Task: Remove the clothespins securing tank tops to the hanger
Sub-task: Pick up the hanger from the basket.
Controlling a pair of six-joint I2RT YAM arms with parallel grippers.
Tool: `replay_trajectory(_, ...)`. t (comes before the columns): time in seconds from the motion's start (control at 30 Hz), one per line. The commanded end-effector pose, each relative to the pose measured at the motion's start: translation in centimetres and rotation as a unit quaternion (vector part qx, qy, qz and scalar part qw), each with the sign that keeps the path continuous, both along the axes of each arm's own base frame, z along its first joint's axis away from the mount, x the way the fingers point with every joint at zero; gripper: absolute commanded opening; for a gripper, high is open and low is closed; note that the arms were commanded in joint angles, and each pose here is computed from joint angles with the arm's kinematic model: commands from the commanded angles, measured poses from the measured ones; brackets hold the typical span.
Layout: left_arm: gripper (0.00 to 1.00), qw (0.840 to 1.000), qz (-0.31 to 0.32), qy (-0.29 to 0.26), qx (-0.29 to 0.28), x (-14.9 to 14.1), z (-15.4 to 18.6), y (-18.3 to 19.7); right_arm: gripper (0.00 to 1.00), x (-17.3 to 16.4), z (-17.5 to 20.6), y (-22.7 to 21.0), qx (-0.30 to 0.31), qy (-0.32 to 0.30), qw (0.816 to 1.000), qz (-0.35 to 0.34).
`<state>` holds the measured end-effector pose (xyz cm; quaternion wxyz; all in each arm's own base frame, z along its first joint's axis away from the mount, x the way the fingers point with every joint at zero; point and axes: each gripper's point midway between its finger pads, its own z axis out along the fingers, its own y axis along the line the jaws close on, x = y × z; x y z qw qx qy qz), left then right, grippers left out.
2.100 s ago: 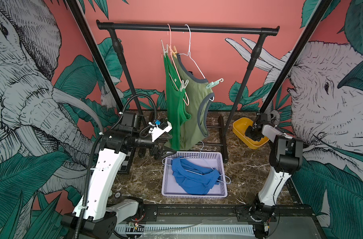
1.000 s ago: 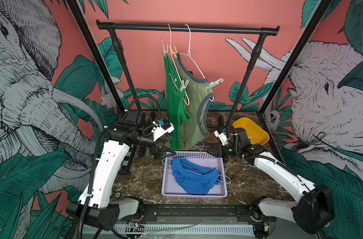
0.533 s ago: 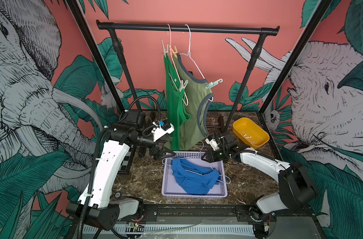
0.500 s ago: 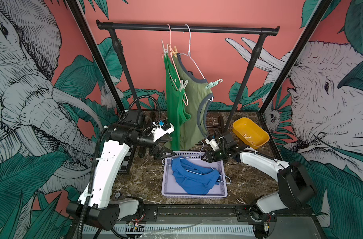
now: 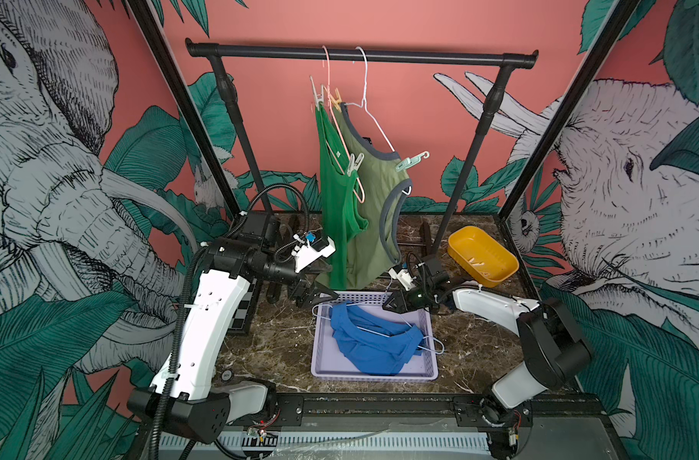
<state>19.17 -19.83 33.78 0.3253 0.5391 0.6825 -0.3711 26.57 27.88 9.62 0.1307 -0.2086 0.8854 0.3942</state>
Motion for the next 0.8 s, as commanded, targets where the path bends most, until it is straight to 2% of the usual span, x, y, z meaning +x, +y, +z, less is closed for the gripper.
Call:
replay_trajectory(0.0, 0.86, 1.000, -0.014, 0.016, -0.010, -0.9, 0.1, -0.3, 0.33, 0.6, 0.8, 1.3, 0.025, -0.013, 0.999, 0.021)
replay_trajectory(0.43, 0.78, 1.000, 0.001, 0.023, -0.018, -0.4, 0.5, -0.5, 0.11, 0.2, 1.4, 1.4, 0.032, -0.017, 0.999, 0.030)
replay_trajectory(0.63, 0.73, 0.999, 0.021, 0.033, -0.014, 0.3, 0.2, -0.5, 0.02, -0.4, 4.4, 1.1, 0.047, -0.050, 0.997, 0.037)
replay_trajectory(0.77, 0.73, 0.998, 0.042, 0.040, -0.004, 1.0, -0.3, -0.3, 0.00, -1.2, 6.6, 0.5, 0.056, -0.075, 0.995, 0.038)
